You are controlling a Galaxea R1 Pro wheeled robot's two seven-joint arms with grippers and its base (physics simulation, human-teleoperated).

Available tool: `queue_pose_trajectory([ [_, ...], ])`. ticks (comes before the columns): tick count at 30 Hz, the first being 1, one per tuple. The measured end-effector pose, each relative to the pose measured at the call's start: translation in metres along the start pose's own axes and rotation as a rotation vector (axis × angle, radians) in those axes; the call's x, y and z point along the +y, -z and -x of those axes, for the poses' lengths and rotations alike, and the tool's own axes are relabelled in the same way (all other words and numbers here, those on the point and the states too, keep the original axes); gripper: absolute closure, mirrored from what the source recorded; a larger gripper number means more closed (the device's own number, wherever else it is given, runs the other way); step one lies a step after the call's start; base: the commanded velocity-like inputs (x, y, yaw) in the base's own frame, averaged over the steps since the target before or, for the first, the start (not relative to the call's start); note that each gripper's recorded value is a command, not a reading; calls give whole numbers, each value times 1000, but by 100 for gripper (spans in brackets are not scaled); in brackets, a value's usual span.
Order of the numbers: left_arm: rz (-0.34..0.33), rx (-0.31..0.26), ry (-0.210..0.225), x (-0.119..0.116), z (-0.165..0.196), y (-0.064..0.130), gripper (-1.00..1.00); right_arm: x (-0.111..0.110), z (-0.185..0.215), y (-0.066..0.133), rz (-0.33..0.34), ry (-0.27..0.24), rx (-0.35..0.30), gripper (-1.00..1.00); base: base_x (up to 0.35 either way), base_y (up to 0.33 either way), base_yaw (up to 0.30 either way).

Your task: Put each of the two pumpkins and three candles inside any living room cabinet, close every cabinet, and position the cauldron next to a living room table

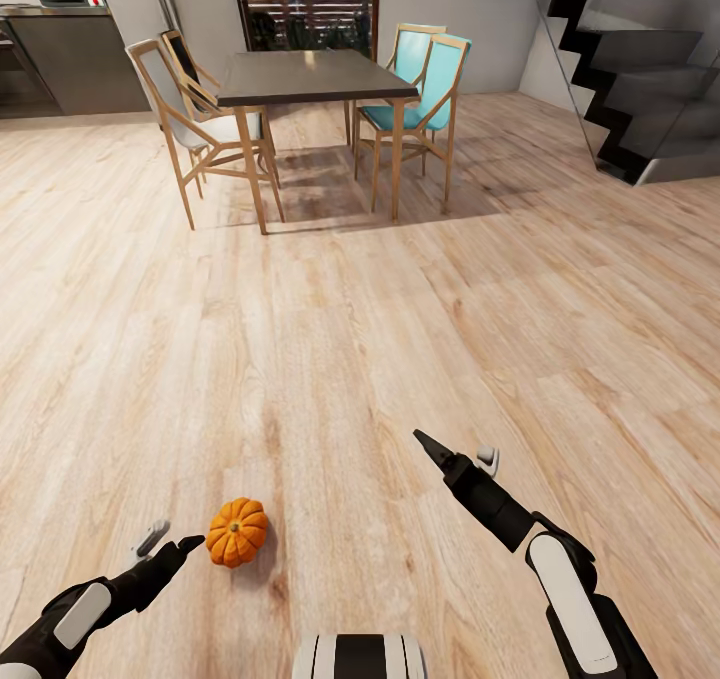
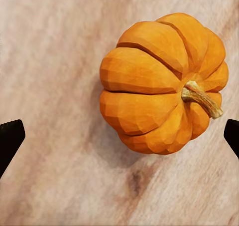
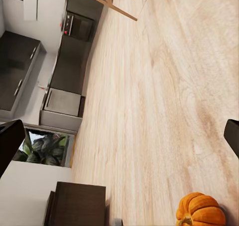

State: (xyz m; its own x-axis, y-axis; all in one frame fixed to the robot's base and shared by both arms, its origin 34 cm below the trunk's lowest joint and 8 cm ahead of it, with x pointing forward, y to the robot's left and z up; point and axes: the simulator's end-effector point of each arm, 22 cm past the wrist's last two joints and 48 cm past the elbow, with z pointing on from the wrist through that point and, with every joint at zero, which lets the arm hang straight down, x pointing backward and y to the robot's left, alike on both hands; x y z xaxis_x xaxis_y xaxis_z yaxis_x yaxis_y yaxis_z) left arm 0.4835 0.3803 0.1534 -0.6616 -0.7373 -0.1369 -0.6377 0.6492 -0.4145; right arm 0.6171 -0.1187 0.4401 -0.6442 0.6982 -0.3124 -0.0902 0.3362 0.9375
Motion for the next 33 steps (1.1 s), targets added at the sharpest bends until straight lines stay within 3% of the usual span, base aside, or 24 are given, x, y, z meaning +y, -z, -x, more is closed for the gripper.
queue_pose_trajectory([
  [21, 3, 1, 0, 1, 0, 0, -100, -5, -4, 0, -10, -8, 6, -100, 20, 0, 0],
  [33, 0, -3, -1, 0, 1, 0, -100, -5, -5, -1, -11, -8, 7, -100, 175, 0, 0],
])
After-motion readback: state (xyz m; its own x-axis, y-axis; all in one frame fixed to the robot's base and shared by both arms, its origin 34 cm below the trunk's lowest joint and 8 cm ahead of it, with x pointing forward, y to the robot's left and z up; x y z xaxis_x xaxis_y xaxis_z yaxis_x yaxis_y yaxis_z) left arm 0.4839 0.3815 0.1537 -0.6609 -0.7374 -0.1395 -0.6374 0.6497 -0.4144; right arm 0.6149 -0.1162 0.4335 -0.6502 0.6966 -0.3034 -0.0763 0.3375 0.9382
